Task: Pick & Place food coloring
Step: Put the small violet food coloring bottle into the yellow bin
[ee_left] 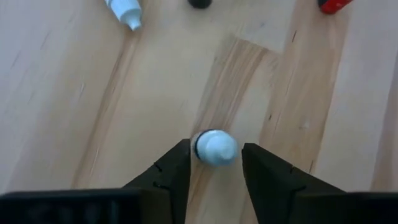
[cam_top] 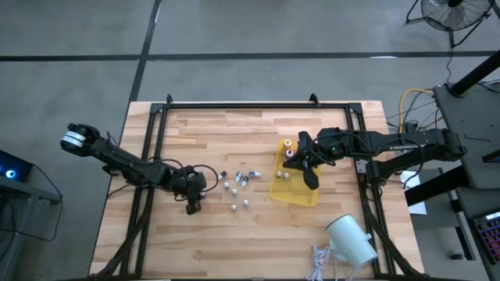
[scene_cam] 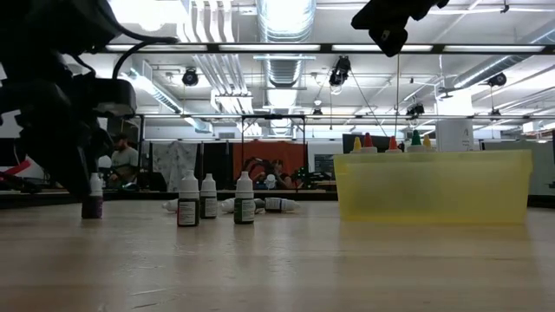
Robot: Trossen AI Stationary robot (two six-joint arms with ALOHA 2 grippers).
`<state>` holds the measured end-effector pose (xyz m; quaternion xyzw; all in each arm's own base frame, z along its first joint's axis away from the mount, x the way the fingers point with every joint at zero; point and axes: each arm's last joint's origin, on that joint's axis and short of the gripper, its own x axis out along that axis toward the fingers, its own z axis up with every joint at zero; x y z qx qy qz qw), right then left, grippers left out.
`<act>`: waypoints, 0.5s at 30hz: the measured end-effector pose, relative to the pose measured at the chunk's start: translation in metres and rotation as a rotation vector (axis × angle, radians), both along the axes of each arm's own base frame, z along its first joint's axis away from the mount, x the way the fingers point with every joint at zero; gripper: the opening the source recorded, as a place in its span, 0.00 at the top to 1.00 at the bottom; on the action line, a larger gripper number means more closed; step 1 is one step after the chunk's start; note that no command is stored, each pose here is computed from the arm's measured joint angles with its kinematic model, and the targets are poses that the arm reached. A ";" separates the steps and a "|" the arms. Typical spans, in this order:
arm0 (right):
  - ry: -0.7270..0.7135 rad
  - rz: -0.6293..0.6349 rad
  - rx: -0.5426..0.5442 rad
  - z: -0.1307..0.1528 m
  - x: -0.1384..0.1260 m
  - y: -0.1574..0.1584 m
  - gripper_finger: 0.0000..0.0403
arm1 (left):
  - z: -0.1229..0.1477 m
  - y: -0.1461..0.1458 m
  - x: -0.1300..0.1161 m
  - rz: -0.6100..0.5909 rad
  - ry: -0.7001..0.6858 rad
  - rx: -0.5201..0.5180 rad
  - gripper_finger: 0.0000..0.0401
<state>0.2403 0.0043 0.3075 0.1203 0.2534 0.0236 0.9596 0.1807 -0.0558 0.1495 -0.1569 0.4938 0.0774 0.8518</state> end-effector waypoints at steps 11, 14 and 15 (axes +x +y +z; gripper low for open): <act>0.000 0.000 0.000 0.000 0.000 0.000 0.98 | 0.002 0.001 0.001 0.002 -0.004 -0.008 0.73; 0.000 0.000 0.000 0.000 0.000 0.000 0.98 | 0.008 0.000 0.005 -0.011 -0.028 -0.008 0.73; 0.000 0.000 0.000 0.000 0.000 0.000 0.98 | 0.011 -0.001 0.006 -0.022 -0.036 -0.004 0.73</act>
